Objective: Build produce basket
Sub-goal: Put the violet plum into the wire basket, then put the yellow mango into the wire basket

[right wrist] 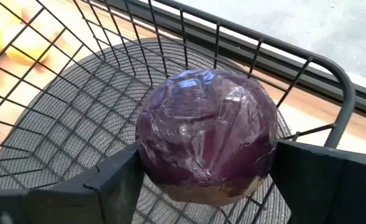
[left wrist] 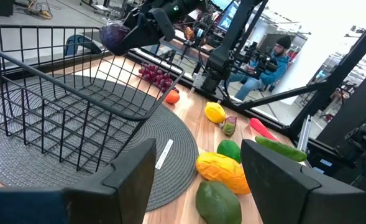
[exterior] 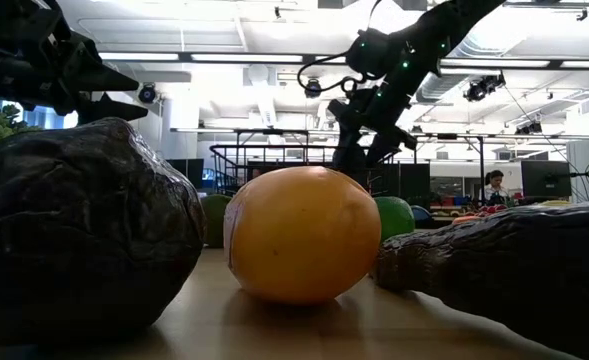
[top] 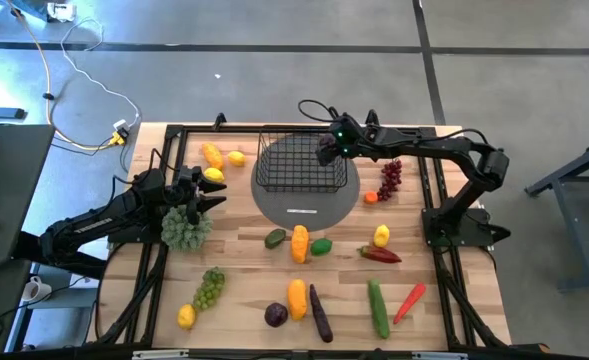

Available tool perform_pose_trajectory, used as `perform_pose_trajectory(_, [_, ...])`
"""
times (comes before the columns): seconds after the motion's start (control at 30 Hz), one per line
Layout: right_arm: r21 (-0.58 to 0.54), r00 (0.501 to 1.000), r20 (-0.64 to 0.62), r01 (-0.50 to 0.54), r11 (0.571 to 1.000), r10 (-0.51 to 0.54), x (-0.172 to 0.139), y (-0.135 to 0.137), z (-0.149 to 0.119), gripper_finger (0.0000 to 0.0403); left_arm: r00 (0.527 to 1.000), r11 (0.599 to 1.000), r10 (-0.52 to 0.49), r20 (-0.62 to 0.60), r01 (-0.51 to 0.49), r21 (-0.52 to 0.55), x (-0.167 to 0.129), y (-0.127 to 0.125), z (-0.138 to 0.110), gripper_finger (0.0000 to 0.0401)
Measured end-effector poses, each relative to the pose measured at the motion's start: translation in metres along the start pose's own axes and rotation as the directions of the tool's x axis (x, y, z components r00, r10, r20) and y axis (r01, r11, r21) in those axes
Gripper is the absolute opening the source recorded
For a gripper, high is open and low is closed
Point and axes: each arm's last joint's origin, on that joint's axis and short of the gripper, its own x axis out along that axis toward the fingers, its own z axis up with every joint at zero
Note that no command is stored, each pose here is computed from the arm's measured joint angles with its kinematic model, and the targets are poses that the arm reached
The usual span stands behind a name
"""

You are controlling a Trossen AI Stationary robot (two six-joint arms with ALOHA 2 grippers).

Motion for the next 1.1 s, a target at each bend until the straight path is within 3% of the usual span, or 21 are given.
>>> perform_pose_trajectory(0.33, [0.021, 0.999, 0.022, 0.042, 0.999, -0.042, 0.0, -0.002, 0.001, 0.0356, 1.0, 1.0, 0.0, 0.0, 0.0, 0.0, 0.0, 0.0, 0.0, 0.0223])
perform_pose_trajectory(0.63, [0.006, 0.996, 0.093, -0.006, 1.0, 0.005, -0.008, 0.001, 0.009, 0.0358, 1.0, 1.0, 0.001, 0.0, -0.001, 0.0, 0.0, 0.0, 0.0, 0.0223])
perform_pose_trajectory(1.1, [-0.04, 0.983, 0.177, -0.051, 0.998, 0.057, -0.061, -0.001, 0.019, 0.0358, 1.0, 1.0, 0.0, 0.0, 0.0, 0.0, 0.0, 0.0, 0.0, 0.0223])
